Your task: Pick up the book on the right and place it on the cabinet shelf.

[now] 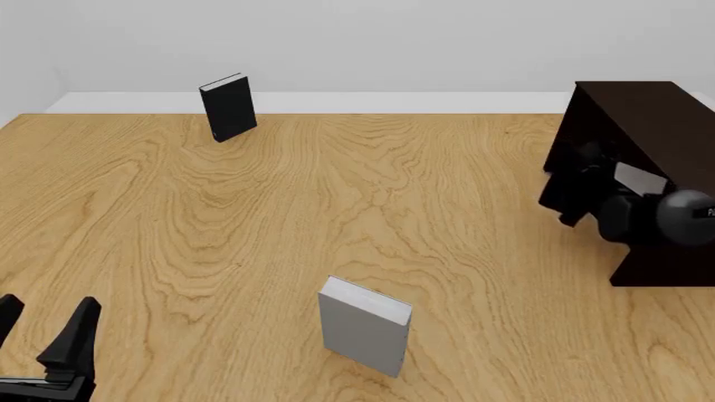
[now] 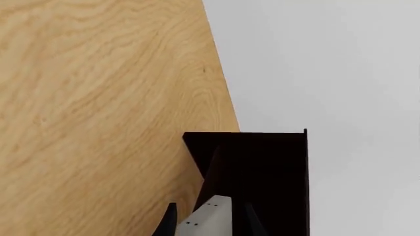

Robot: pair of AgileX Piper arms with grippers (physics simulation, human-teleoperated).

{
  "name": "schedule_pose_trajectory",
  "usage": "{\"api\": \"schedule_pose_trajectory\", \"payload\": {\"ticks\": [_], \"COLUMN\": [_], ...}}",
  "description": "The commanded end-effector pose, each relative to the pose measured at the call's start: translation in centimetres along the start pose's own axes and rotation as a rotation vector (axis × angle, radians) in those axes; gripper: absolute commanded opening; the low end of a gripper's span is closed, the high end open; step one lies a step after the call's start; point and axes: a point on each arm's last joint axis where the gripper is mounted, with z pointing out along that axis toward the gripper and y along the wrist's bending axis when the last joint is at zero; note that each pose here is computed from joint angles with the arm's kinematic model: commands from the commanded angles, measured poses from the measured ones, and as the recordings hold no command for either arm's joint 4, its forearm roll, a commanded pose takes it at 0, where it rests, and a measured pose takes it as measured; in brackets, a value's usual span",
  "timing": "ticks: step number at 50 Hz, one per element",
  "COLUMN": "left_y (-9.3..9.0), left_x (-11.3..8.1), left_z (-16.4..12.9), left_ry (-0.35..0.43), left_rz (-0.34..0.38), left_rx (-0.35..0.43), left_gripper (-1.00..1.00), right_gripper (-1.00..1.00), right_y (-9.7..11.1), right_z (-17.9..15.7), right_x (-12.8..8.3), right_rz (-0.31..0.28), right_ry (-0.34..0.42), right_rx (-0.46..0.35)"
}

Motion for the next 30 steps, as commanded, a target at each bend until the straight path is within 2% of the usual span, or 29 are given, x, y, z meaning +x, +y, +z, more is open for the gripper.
{"api": "schedule_pose_trajectory", "payload": {"ticks": [1, 30], "left_y": [0.0, 0.0], "left_x": [0.0, 0.0], "left_z": [0.0, -0.1], "left_ry": [-0.001, -0.003], "left_rz": [0.002, 0.001], "left_rx": [0.002, 0.003], "left_gripper": [1.0, 1.0], "right_gripper": [1.0, 1.0], "right_y": [0.8, 1.2], "right_z": [-1.2, -2.7], "right_x": [0.8, 2.5], "right_rz": [-0.025, -0.01], "right_ry": [0.006, 0.046], "right_rx": [-0.019, -0.018]}}
